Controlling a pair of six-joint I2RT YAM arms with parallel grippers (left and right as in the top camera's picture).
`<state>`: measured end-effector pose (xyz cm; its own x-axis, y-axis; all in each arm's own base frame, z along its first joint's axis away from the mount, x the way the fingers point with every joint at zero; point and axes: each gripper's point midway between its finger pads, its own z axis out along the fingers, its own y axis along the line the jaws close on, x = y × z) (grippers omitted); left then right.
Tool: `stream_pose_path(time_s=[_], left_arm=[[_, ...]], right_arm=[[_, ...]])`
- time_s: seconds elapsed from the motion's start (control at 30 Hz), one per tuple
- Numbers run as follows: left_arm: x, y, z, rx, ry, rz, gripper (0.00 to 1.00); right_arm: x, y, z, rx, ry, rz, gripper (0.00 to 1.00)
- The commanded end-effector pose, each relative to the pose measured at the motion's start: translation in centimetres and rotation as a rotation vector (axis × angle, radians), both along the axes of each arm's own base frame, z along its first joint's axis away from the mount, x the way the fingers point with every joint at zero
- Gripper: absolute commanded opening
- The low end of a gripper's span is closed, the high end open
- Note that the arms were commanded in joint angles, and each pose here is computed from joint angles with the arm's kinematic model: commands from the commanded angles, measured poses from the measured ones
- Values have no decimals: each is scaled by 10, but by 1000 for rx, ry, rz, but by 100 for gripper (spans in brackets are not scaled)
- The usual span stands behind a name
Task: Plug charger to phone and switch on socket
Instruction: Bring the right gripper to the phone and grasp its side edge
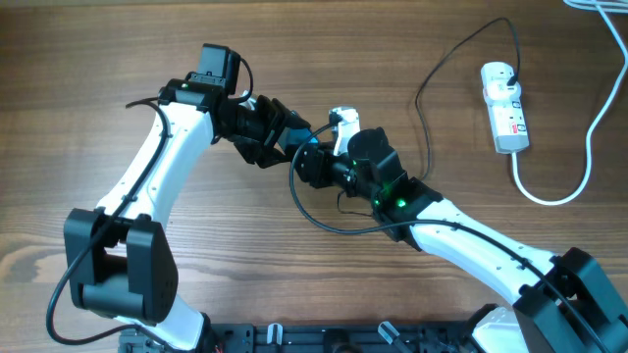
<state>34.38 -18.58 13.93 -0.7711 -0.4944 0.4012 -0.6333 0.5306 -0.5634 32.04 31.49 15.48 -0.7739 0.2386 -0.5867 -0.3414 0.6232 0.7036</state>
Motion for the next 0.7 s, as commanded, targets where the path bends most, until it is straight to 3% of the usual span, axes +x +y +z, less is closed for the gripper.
stream_pose_path(time_s=[0.0, 0.23, 0.67], left_arm=[[3, -4, 18, -23, -42, -2, 34], [4, -2, 15, -2, -46, 3, 34], [7, 4, 10, 42, -60, 11, 34]], right_arm=[[5, 3, 4, 21, -3, -18, 42], [-1, 7, 5, 60, 47, 0, 27], [-13, 13, 2, 76, 97, 57, 15]])
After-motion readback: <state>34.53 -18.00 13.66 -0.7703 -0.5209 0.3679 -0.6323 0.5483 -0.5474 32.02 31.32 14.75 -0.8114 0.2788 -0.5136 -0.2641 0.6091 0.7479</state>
